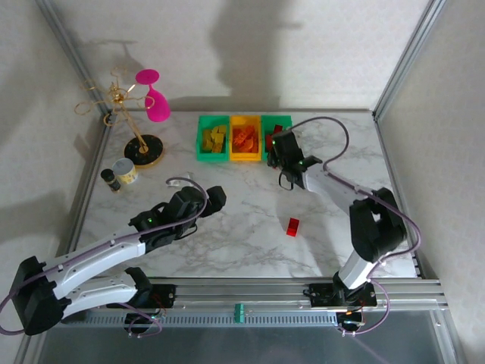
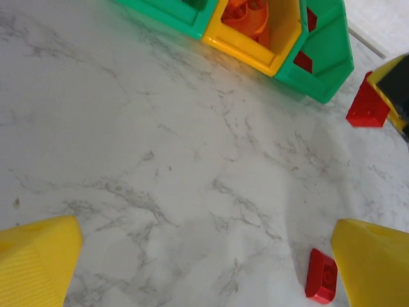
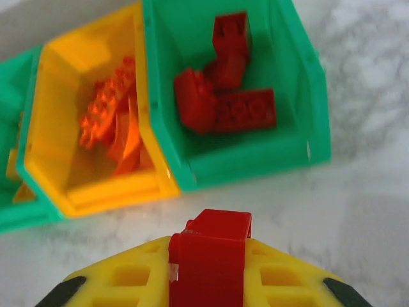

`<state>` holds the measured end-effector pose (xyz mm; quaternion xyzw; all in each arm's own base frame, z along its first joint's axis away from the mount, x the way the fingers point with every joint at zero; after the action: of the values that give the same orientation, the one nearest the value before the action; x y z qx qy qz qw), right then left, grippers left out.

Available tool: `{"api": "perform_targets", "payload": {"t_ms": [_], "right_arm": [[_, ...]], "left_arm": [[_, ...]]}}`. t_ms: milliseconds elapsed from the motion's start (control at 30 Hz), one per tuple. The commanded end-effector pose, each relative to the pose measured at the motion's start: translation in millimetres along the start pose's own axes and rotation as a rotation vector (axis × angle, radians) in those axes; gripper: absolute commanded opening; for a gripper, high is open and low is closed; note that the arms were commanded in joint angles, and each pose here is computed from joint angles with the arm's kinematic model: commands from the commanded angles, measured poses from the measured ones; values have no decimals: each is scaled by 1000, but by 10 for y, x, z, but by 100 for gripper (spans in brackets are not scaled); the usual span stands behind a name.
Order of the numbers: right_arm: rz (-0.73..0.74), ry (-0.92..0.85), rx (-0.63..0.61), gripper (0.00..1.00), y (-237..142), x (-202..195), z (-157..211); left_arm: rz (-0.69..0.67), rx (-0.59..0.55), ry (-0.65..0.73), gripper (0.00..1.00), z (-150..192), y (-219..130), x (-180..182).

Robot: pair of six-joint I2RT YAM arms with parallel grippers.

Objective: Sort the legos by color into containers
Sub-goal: Place the lego in the container, then pick up the lego from the bottom-center of the table.

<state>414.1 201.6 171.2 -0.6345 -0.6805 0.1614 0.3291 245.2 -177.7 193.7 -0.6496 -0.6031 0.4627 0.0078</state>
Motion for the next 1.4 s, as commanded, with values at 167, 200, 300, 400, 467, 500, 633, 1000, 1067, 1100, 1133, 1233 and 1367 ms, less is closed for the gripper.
{"api": "perform_targets", "payload": {"t_ms": [167, 200, 300, 400, 467, 500, 633, 1000, 1067, 1100, 1133, 1233, 1367], "right_arm": [[53, -68, -87, 23, 669, -82, -642], [55, -64, -85, 23, 764, -118, -683], [54, -88, -90, 27, 991, -146, -784], [65, -107, -67, 36, 1182, -170, -834], [63, -114, -62, 40, 1200, -154, -892], [58, -116, -70, 42, 1159, -136, -924], [-1, -108, -115, 52, 876, -75, -1018], [-61, -113, -59, 65, 72, -70, -585], [-54, -112, -23, 67, -14, -135, -403], [-47, -112, -2, 68, -51, -168, -316], [-41, -108, 22, 68, -94, -200, -221], [-20, -119, 72, 71, -250, -255, 56], [-7, -110, 150, 75, -469, -336, 479]], "left_arm": [[23, -8, 25, 100, -228, 135, -188], [23, -12, 26, 100, -248, 148, -199], [20, -15, 28, 100, -286, 184, -211], [23, -8, 28, 100, -303, 210, -236], [28, -3, 29, 100, -307, 209, -255], [27, -5, 28, 100, -316, 201, -262], [29, -10, 23, 100, -322, 176, -254], [73, 43, 9, 100, -135, 91, -225], [85, 56, 16, 100, -73, 57, -224], [85, 65, 20, 100, -36, 46, -217], [89, 72, 27, 100, -1, 28, -217], [85, 79, 43, 100, 93, -17, -181], [108, 106, 49, 100, 279, -66, -141]]}}
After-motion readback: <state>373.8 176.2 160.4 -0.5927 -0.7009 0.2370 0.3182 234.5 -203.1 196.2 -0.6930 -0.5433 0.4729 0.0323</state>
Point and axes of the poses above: each hand's point on the last joint's axis, 136 mm out from that joint toward the fingers, its own y axis out along the fingers, its own x axis along the line the jaws close on, z = x × y, the point moved 3 cm from there along -y, back along the fingers, and after that the axes turned 5 degrees about -y, right-handed, at the moved point
